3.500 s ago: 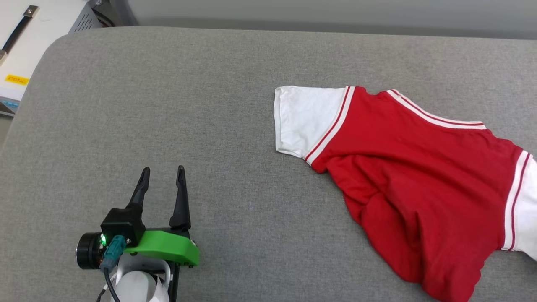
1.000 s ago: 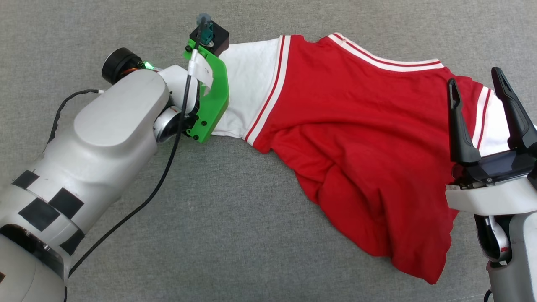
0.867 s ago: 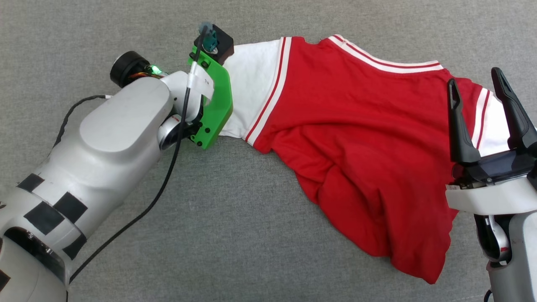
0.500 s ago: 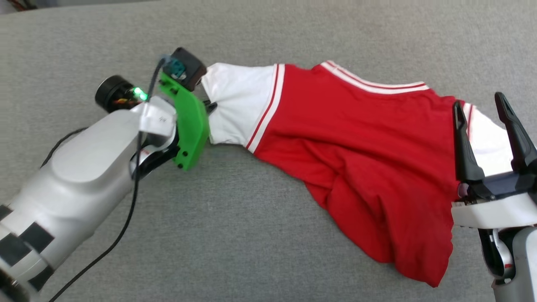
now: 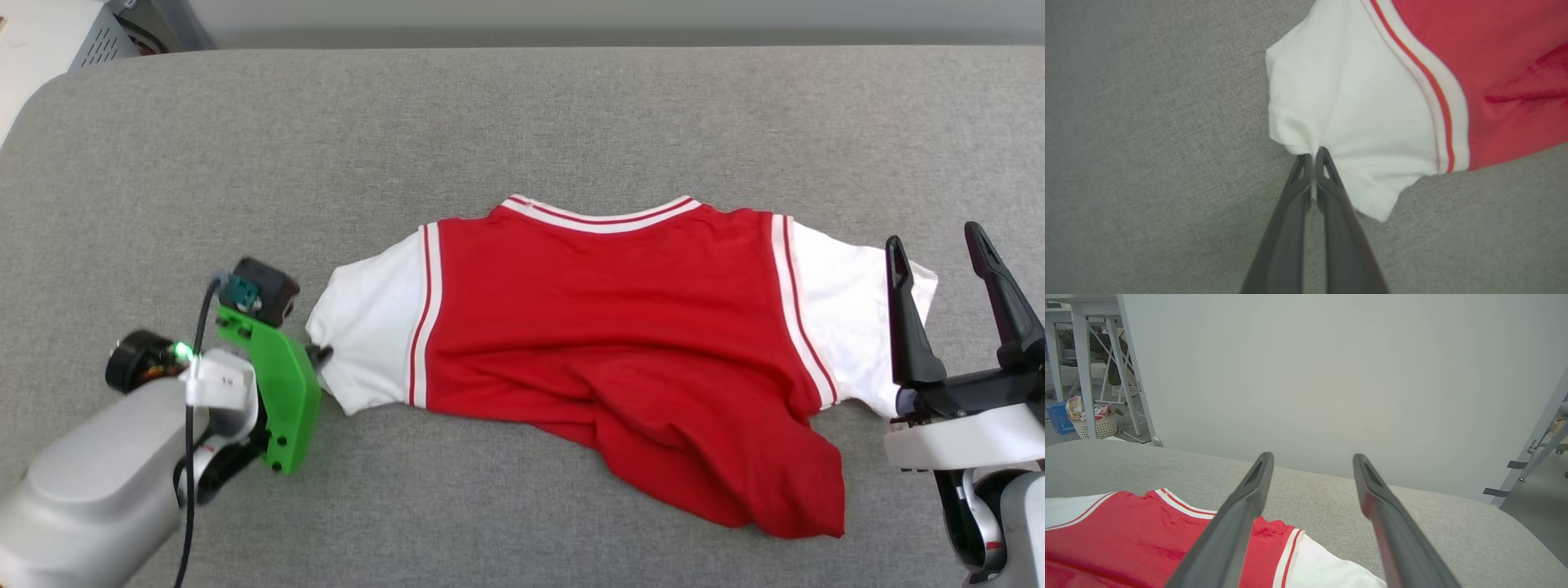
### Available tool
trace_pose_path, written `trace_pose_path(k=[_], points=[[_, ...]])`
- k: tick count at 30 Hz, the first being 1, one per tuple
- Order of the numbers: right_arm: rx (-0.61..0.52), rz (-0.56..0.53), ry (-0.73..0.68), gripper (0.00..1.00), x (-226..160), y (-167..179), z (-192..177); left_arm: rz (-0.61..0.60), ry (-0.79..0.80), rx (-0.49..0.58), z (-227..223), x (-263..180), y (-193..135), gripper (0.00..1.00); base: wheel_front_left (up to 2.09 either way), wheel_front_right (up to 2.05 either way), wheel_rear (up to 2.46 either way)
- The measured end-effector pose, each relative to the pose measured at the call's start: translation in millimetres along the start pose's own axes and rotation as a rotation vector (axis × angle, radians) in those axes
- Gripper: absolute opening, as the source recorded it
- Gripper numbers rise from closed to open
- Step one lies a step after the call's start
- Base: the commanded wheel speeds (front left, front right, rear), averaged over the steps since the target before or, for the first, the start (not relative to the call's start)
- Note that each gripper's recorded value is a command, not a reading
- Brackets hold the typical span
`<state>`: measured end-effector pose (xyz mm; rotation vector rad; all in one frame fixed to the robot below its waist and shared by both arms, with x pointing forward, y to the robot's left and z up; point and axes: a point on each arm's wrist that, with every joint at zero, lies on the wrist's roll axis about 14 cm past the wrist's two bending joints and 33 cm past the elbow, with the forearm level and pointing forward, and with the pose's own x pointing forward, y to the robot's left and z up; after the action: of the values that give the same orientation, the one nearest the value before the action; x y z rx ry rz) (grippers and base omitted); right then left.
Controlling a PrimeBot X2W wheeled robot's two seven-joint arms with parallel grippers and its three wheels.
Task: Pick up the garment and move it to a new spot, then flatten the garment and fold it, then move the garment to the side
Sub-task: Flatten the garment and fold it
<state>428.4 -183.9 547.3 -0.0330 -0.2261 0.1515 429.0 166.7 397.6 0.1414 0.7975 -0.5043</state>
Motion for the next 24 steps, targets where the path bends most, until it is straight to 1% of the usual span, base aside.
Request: trace_pose_path(k=[4,8,9,10,14,17,22,24], points=[[0.002,-0.002,0.02,1.0,-2.3,-0.2,-6.3,-0.002,0.067,-0.062,-32.3,2.8,-5.5,0.0,0.0,0.0,0.0],[0.003,-0.004,0.029,1.0,-3.8,-0.9,-8.4,0.004,0.073,-0.095,-38.7,7.3,-7.6,0.0,0.0,0.0,0.0],[0.002,-0.004,0.028,1.0,-4.3,-0.9,-7.8,0.012,0.073,-0.102,-39.5,7.4,-6.4,0.26,0.0,0.0,0.0],[0.003,-0.005,0.028,1.0,-5.0,-0.9,-7.3,0.016,0.067,-0.107,-38.8,7.2,-5.7,1.0,0.0,0.0,0.0],[0.002,-0.012,0.028,1.0,-9.4,-2.5,-5.1,0.037,0.003,-0.114,-27.3,1.8,-1.0,1.0,0.0,0.0,0.0],[0.003,-0.012,0.02,1.0,-11.4,-1.9,-1.3,0.06,-0.074,-0.118,-7.4,-9.5,9.3,1.0,0.0,0.0,0.0],[0.014,-0.004,0.001,1.0,-11.2,3.6,5.0,0.137,-0.251,-0.075,58.2,-45.9,45.6,1.0,0.0,0.0,0.0],[0.015,-0.002,-0.001,1.0,-10.8,4.4,5.8,0.157,-0.295,-0.054,80.3,-57.5,54.5,1.0,0.0,0.0,0.0]])
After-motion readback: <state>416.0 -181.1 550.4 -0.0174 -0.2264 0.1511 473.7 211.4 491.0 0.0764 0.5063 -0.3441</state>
